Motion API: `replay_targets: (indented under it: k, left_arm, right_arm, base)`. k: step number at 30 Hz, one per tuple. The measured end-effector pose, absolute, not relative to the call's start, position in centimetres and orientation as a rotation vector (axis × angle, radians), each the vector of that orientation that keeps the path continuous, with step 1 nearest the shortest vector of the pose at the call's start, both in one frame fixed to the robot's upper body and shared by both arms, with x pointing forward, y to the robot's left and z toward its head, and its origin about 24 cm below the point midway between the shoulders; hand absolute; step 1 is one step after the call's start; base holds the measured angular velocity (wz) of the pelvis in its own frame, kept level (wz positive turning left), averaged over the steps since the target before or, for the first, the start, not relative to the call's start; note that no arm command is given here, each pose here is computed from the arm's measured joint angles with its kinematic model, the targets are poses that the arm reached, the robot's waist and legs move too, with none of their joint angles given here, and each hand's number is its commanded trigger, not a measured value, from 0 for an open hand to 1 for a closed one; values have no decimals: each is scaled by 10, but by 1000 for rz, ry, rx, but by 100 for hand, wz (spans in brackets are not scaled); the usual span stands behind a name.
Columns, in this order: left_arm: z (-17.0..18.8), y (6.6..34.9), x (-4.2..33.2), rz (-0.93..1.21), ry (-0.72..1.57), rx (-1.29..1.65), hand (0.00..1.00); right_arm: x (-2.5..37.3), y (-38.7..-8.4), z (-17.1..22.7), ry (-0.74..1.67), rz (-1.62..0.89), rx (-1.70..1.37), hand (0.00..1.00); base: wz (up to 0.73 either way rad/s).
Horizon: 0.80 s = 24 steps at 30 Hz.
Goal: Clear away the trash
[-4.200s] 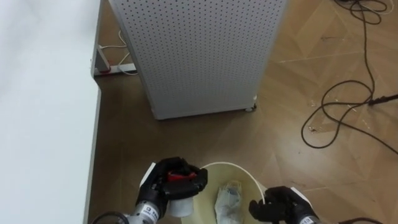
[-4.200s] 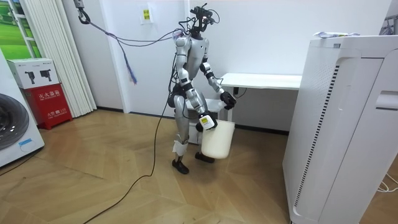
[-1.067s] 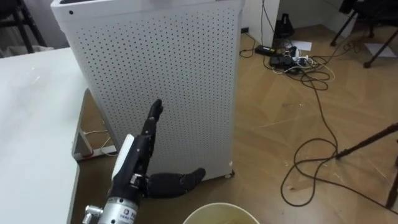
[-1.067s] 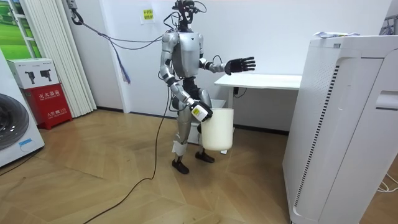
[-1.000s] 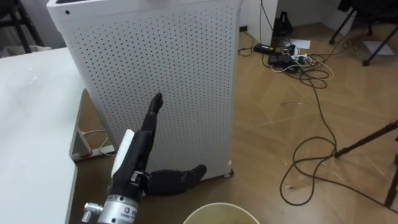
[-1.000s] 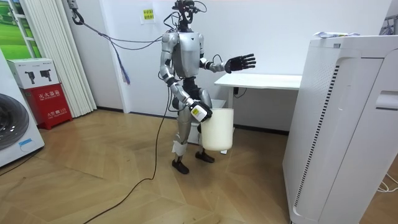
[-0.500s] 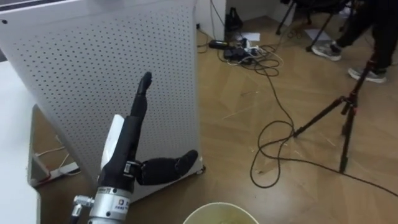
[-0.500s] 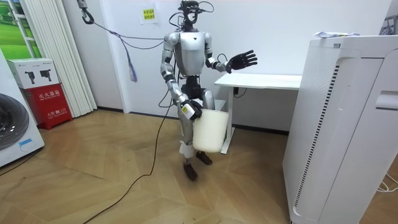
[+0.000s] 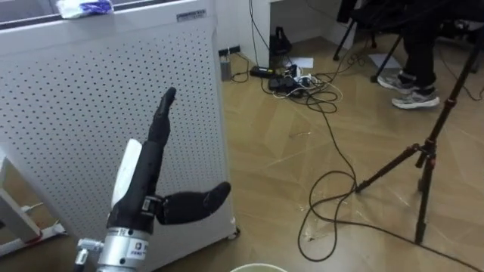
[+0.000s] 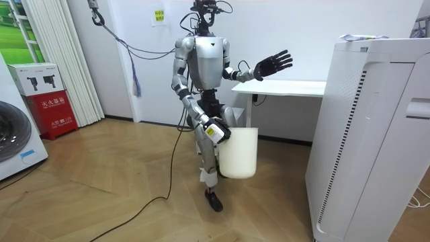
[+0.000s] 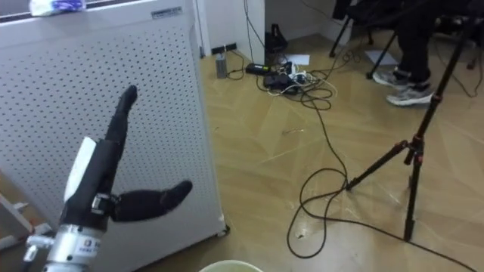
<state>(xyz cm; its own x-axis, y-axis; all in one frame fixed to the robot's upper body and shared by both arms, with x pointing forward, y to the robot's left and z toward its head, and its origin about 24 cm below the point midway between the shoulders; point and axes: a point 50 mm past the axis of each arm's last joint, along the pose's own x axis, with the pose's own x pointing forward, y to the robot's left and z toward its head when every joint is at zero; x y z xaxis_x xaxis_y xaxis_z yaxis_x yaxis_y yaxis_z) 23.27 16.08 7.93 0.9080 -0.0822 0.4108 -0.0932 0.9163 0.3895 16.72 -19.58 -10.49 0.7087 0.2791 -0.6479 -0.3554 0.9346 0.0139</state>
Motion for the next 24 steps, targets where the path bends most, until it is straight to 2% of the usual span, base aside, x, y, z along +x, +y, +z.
replay_targets:
  k: [9,17,24]
  left_arm:
    - [84,172,228,109,-470,434,0]
    - [97,175,223,192,-550,440,0]
    - [102,185,218,262,-580,465,0]
  right_arm:
    - [170,-204,-101,673,330,-160,100]
    - [156,-210,-106,712,318,-167,100]
    - [152,-212,-107,722,341,-171,100]
  base:
    - [6]
    - [39]
    - [18]
